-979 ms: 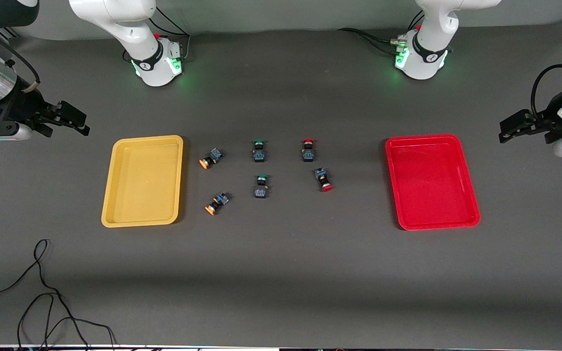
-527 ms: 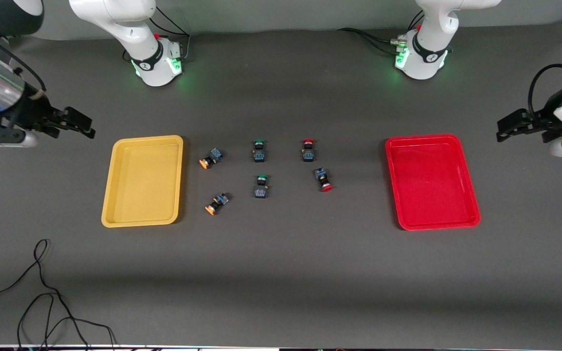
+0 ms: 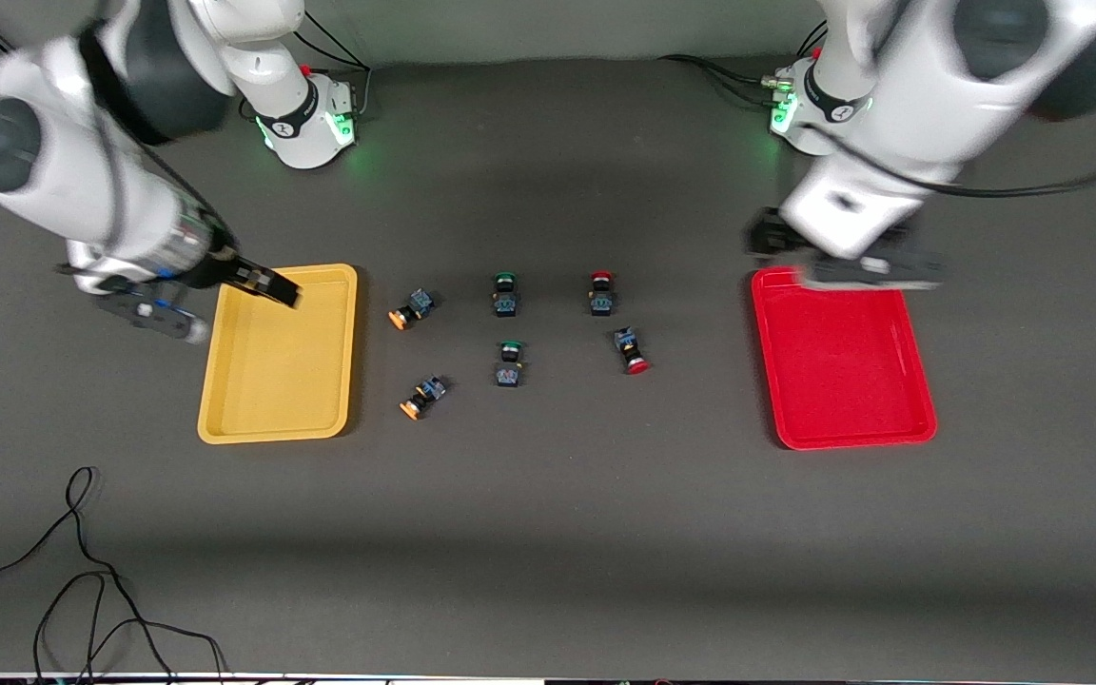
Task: Place red and yellow buttons in trays
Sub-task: 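Grasp orange button with the right gripper while the left gripper grasps red button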
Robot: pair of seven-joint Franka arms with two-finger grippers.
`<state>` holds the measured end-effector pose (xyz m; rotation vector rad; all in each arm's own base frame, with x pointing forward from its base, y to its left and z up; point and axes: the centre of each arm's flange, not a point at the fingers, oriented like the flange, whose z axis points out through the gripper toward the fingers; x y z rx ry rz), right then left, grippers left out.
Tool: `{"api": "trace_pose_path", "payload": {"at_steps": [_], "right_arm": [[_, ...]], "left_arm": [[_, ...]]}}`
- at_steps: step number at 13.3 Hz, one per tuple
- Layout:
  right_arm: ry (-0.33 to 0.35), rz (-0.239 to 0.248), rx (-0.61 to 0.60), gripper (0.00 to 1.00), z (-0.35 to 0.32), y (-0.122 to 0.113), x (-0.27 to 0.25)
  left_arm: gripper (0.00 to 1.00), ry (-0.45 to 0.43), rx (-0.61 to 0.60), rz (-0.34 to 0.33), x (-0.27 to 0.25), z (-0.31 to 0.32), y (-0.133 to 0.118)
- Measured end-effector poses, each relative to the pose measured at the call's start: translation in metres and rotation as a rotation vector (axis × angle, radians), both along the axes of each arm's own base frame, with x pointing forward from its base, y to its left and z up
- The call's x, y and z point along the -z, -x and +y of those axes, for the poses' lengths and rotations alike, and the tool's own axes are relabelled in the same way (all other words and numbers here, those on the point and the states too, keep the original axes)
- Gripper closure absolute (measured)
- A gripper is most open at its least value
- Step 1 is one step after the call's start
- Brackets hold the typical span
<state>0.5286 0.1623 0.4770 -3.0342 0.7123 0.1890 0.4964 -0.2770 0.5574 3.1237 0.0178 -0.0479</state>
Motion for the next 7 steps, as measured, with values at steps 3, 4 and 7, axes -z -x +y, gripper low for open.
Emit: {"api": "trace_pose_path", "payload": {"at_steps": [3, 4, 7], "right_arm": [[0.016, 0.008, 0.111, 0.00, 0.023, 0.012, 0.068], [0.021, 0.014, 0.142, 0.00, 0.024, 0.016, 0.090], [0.022, 0.011, 0.222, 0.00, 0.035, 0.031, 0.157]], "left_arm": [[0.00, 0.019, 0.020, -0.027, 0.014, -0.079, 0.038], [0.00, 0.021, 0.034, -0.028, 0.020, -0.096, 0.046], [0.00, 0.012, 0.063, -0.013, 0.062, -0.125, 0.052]]}}
